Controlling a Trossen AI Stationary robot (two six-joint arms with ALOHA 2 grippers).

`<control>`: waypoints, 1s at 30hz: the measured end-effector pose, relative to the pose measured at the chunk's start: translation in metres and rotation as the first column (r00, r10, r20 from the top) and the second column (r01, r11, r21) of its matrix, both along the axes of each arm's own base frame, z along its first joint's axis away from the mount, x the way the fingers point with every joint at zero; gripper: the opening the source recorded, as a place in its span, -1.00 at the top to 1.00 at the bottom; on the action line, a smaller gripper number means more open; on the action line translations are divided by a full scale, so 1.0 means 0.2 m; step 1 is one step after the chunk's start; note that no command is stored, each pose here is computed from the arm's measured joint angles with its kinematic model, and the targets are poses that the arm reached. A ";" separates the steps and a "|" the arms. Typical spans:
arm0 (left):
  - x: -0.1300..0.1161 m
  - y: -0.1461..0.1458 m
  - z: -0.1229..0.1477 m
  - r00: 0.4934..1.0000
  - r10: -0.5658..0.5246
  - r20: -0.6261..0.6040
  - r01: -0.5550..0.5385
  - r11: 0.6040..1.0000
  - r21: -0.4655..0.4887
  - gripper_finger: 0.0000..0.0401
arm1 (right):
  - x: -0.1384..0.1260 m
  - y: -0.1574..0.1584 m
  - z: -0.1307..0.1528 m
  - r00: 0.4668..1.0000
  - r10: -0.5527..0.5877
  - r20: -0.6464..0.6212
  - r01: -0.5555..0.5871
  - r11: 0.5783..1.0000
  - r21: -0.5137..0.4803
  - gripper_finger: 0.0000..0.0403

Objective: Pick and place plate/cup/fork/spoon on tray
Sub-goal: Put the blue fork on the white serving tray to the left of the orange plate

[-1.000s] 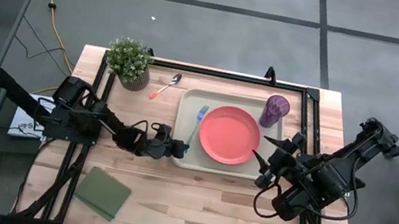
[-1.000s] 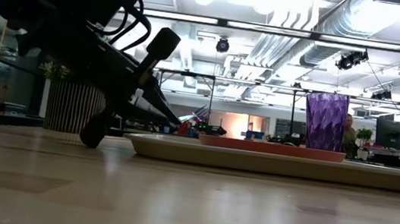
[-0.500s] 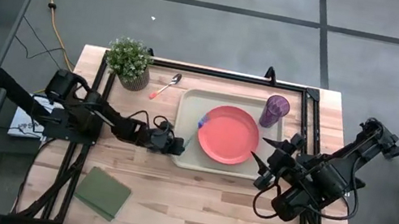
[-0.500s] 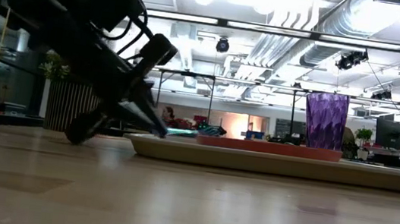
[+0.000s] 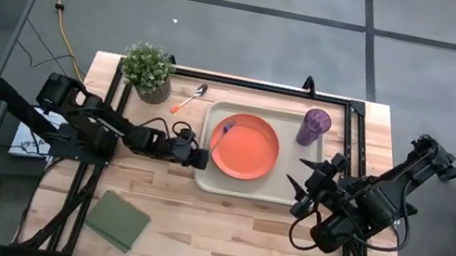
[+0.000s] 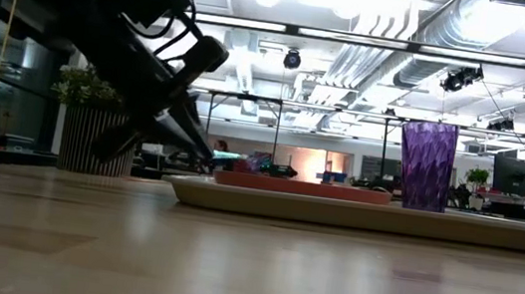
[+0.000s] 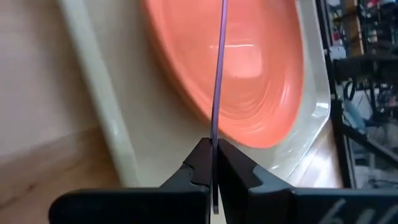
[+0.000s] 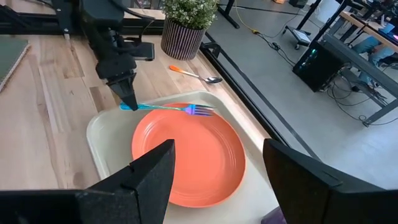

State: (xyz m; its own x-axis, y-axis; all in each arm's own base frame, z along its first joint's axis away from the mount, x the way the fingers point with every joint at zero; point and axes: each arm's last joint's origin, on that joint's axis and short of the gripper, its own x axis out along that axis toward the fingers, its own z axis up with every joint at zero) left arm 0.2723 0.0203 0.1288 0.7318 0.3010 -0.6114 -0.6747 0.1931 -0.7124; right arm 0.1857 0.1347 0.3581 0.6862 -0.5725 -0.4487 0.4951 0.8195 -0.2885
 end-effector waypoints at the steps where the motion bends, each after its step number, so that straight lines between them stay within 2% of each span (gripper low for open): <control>1: 0.00 0.00 0.00 1.000 -0.005 -0.011 0.005 1.000 0.012 1.00 | 0.00 0.00 0.00 1.000 -0.002 0.003 0.002 1.000 0.004 -0.17; 4: -0.04 0.02 0.02 0.998 0.000 -0.071 0.002 0.999 0.039 1.00 | 0.00 0.00 0.00 1.000 -0.006 0.002 0.006 1.000 0.016 -0.17; 7: -0.11 0.06 0.05 0.985 0.069 -0.155 -0.056 0.994 0.089 1.00 | 0.01 0.01 -0.01 1.000 -0.005 -0.007 0.005 1.000 0.022 -0.17; 11: -0.17 0.12 0.10 0.965 0.156 -0.210 -0.124 0.980 0.156 1.00 | 0.03 0.03 -0.03 1.000 -0.003 -0.025 0.004 1.000 0.009 -0.17; 19: -0.18 0.12 0.02 0.947 0.096 -0.307 -0.084 0.995 0.053 1.00 | 0.05 0.05 -0.07 0.999 -0.008 -0.038 0.006 0.999 -0.035 -0.17; 30: -0.13 0.02 -0.01 0.967 0.025 -0.253 -0.028 1.000 -0.007 1.00 | 0.05 0.05 -0.07 0.999 -0.009 -0.037 0.008 0.999 -0.033 -0.17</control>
